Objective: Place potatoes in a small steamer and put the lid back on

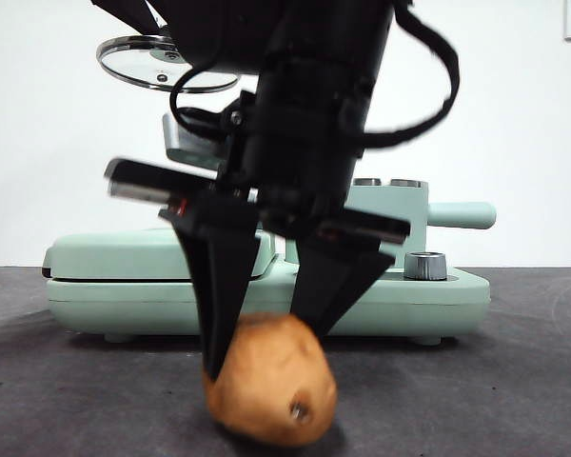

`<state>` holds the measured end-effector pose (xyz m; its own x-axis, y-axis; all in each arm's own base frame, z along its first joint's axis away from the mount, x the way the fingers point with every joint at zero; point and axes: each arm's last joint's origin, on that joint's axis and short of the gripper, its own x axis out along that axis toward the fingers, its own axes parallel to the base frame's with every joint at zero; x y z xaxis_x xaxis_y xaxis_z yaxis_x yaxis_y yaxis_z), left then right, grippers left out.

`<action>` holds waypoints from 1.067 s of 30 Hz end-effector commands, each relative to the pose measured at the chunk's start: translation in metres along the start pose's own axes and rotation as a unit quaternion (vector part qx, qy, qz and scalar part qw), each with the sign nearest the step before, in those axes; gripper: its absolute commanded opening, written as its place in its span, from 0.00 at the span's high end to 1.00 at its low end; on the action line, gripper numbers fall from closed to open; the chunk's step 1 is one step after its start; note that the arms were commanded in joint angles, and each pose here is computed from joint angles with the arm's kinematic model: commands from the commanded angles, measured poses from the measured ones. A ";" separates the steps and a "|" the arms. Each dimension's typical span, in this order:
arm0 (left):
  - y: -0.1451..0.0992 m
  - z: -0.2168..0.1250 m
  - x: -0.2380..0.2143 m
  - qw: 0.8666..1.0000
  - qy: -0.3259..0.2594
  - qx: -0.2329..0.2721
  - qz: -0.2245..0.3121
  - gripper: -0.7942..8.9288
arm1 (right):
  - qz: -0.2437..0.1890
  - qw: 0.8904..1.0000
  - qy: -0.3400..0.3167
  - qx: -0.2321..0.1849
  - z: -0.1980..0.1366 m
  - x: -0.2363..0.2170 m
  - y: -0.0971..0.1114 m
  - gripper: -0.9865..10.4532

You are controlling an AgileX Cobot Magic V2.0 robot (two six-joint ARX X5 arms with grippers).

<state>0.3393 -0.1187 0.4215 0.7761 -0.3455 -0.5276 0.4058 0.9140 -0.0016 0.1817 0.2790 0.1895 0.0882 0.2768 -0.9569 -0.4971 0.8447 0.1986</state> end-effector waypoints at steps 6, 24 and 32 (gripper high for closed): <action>0.006 0.011 -0.012 0.999 -0.033 0.009 0.010 0.91 | -0.005 1.000 -0.010 -0.027 0.037 -0.059 0.007 0.77; 0.019 0.010 -0.014 0.999 -0.032 -0.001 0.025 0.91 | -0.027 0.959 -0.274 0.067 0.124 -0.187 -0.091 0.77; 0.019 0.010 -0.014 0.999 -0.030 -0.001 0.025 0.91 | -0.050 0.957 -0.271 0.086 0.139 -0.170 -0.126 0.77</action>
<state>0.3454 -0.0983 0.4210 0.7915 -0.2985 -0.5334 0.3589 0.9333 0.0103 0.3439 0.1855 0.3594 0.5838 0.3443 -0.7353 -0.3012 0.9328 0.1977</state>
